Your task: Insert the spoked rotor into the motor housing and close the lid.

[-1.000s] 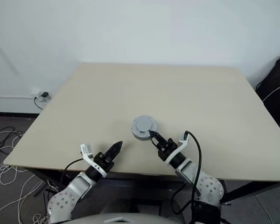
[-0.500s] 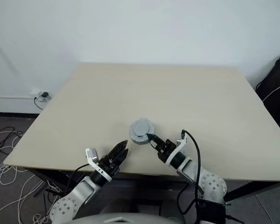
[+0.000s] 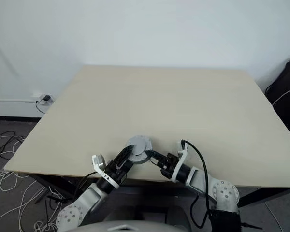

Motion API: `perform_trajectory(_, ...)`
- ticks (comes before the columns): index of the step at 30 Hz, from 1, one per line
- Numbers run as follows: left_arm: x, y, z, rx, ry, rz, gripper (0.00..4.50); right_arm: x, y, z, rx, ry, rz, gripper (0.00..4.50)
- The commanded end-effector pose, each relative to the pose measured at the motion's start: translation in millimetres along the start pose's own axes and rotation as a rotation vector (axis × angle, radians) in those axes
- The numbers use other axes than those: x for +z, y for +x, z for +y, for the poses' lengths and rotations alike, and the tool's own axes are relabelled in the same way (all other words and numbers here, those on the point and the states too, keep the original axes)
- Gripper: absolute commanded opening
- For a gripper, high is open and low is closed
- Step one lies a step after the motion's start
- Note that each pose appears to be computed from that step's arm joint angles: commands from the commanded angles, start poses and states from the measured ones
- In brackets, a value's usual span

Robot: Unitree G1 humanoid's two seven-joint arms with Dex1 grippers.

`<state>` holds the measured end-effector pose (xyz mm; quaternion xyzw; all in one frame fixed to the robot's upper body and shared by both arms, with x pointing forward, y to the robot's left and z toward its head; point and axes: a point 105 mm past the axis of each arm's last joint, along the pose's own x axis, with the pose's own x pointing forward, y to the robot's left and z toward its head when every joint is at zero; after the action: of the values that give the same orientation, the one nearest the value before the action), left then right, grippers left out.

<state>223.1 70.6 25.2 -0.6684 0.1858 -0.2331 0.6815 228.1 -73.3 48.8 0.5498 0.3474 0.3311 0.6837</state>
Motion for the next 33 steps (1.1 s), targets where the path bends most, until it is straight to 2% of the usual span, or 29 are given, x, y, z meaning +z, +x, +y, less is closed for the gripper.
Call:
perform_trajectory(1,-8,15,-17,-0.091,-0.054,-0.017,4.49,-1,2,30,0.129,-0.036,0.024,1.24)
perform_trajectory(9,-13,16,-16,-0.093,-0.051,0.011,4.49,-5,3,30,0.129,-0.029,0.042,1.24)
perform_trajectory(12,-13,16,-16,-0.094,-0.057,0.009,3.94,-5,3,30,0.126,-0.030,0.042,1.24)
perform_trajectory(17,-14,16,-16,-0.094,-0.060,0.009,2.31,-4,1,28,0.111,-0.032,0.033,1.24)
perform_trajectory(18,-14,16,-16,-0.093,-0.060,0.009,2.21,-3,1,27,0.104,-0.033,0.026,1.24)
perform_trajectory(27,-12,15,-15,-0.087,-0.057,0.000,2.19,9,3,14,0.015,-0.107,-0.059,1.24)
perform_trajectory(33,-7,15,-13,-0.068,-0.032,-0.023,2.13,13,2,8,-0.029,-0.128,-0.076,3.18)
